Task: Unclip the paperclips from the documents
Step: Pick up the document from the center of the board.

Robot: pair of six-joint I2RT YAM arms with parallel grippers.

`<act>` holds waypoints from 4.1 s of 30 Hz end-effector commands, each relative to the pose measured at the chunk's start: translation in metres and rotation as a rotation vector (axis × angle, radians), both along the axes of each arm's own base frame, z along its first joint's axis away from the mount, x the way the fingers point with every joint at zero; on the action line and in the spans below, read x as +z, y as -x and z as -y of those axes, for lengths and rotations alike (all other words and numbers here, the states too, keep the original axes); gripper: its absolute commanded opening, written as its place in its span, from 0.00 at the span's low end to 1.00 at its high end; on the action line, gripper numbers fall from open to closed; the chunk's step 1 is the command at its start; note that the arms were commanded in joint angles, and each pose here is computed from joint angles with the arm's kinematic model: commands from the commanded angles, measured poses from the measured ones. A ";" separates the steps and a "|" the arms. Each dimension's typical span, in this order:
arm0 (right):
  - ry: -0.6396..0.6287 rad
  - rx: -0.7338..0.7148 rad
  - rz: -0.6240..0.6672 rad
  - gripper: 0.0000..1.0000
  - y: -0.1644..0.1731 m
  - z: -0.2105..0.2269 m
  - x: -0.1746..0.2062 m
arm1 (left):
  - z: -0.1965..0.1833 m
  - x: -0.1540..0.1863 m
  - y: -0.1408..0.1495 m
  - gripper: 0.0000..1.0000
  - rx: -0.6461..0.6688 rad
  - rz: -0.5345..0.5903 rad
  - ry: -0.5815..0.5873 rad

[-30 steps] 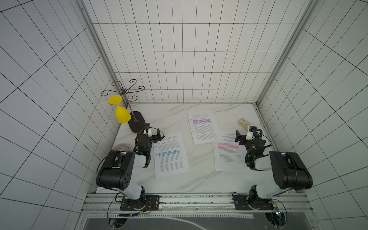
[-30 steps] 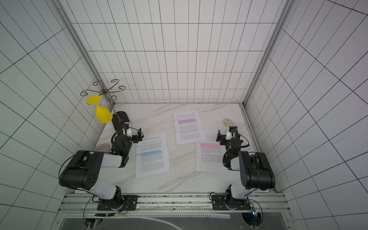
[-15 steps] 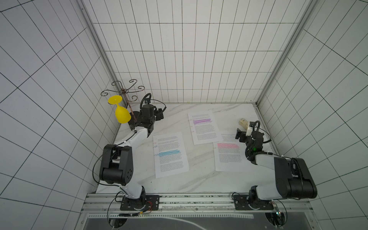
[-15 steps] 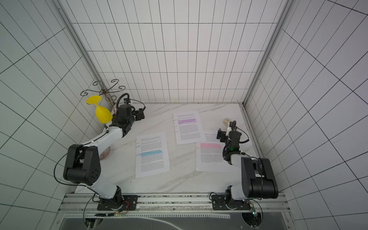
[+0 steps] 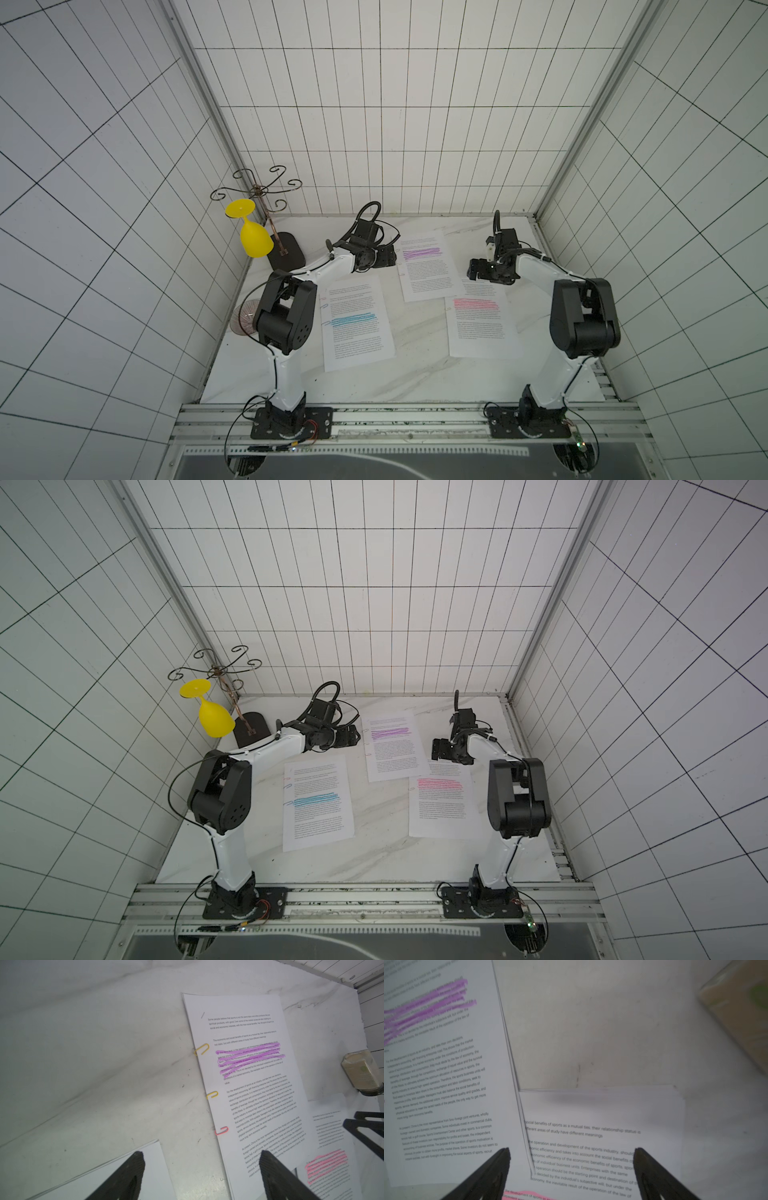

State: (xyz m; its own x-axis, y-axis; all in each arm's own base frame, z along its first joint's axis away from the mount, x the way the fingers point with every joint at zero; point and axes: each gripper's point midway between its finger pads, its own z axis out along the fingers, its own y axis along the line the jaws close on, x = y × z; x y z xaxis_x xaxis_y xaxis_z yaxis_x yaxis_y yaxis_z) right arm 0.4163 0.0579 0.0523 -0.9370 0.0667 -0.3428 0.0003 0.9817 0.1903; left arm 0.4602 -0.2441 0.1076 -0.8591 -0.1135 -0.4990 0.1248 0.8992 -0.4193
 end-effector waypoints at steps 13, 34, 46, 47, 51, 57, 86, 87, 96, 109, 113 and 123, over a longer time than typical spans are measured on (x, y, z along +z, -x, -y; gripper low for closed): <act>-0.242 0.183 -0.119 0.81 0.009 -0.068 0.020 | 0.046 -0.040 0.013 0.84 0.010 -0.216 0.135; -0.308 0.161 -0.163 0.52 0.006 -0.081 -0.018 | 0.067 -0.080 0.040 0.76 0.034 -0.387 0.163; -0.305 0.189 -0.200 0.42 0.021 -0.090 -0.032 | 0.093 -0.043 0.039 0.76 0.028 -0.359 0.401; -0.305 0.189 -0.201 0.42 0.022 -0.090 -0.033 | 0.095 -0.038 0.037 0.76 0.024 -0.348 0.418; -0.303 0.196 -0.204 0.41 0.025 -0.092 -0.035 | 0.098 -0.025 0.034 0.67 0.012 -0.329 0.447; -0.308 0.207 -0.204 0.41 0.026 -0.095 -0.035 | 0.091 -0.040 0.042 0.44 0.017 -0.360 0.395; -0.418 0.381 0.108 0.76 0.024 -0.123 0.060 | 0.023 0.035 0.034 0.00 -0.151 -0.009 -0.151; -0.430 0.388 0.156 0.76 0.022 -0.125 0.071 | 0.018 0.046 0.035 0.00 -0.168 0.028 -0.183; -0.693 0.501 0.637 0.77 0.032 -0.149 0.167 | -0.026 0.134 0.058 0.00 -0.276 0.327 -0.445; -0.903 0.712 0.965 0.81 0.051 -0.189 0.216 | -0.068 0.210 0.128 0.00 -0.420 0.768 -0.661; -0.954 0.769 0.998 0.81 0.054 -0.201 0.219 | -0.067 0.217 0.140 0.00 -0.477 0.795 -0.648; -0.922 0.838 1.209 0.87 0.066 -0.198 0.246 | -0.029 0.241 0.187 0.00 -0.642 0.804 -0.319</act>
State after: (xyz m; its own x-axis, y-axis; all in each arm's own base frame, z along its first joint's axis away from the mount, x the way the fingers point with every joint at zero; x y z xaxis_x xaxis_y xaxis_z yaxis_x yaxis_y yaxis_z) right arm 0.3662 0.2577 0.2599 -0.2593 0.2580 -0.9307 -0.9193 0.2295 0.3198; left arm 0.2941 -0.1995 0.3335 -0.1336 0.5435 -0.8287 0.6654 0.6689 0.3315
